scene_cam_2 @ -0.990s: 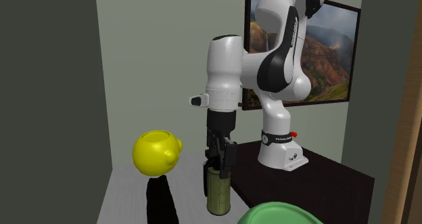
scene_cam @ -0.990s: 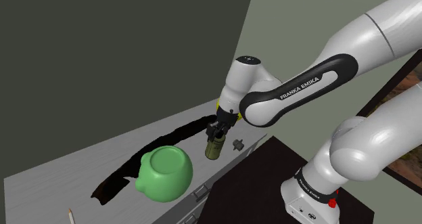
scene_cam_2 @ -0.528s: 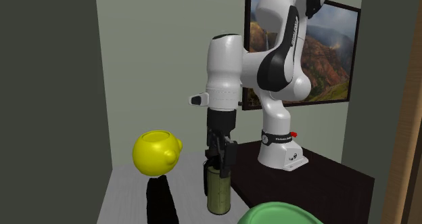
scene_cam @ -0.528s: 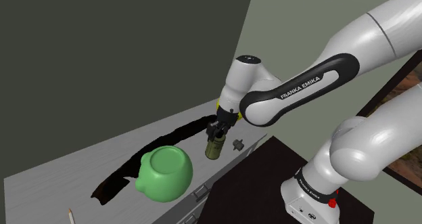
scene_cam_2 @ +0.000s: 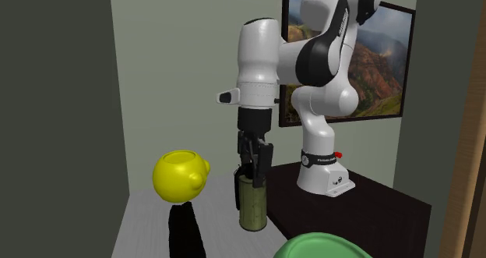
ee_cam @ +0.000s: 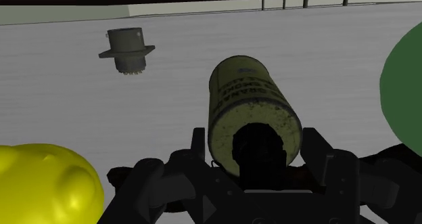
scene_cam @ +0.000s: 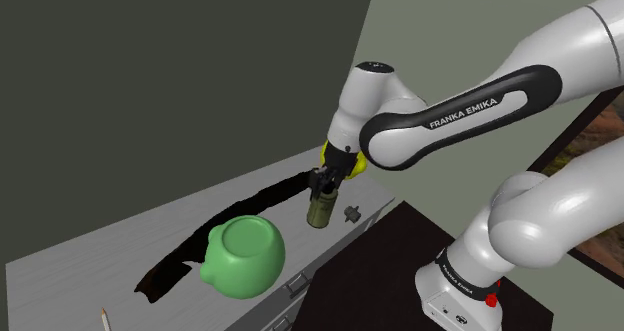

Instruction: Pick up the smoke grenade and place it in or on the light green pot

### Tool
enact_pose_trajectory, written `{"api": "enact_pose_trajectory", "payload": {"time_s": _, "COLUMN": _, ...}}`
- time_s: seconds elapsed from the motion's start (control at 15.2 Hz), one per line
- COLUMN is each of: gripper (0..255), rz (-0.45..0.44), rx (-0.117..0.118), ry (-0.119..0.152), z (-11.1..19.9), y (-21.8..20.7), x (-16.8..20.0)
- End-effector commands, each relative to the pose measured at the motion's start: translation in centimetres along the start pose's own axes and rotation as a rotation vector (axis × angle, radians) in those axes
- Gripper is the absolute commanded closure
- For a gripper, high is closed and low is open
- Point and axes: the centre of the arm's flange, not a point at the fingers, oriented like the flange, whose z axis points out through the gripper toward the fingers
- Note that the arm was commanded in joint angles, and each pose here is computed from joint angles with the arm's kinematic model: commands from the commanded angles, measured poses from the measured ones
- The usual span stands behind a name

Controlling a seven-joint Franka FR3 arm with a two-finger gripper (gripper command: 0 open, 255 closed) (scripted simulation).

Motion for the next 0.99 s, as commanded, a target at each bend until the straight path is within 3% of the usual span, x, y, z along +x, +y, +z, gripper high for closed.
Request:
{"api": "enact_pose_trajectory", "payload": {"time_s": 0.0, "gripper": 255, "rz": 0.000, "rx": 0.000, "ry": 0.000, "z": -1.1, "y": -0.1, "x": 0.0}}
{"api": "enact_pose_trajectory", "payload": {"time_s": 0.92, "gripper": 255, "rz": 0.000, "rx": 0.000, "ry": 0.000, "z": -8.5, "y": 0.0, "x": 0.3}}
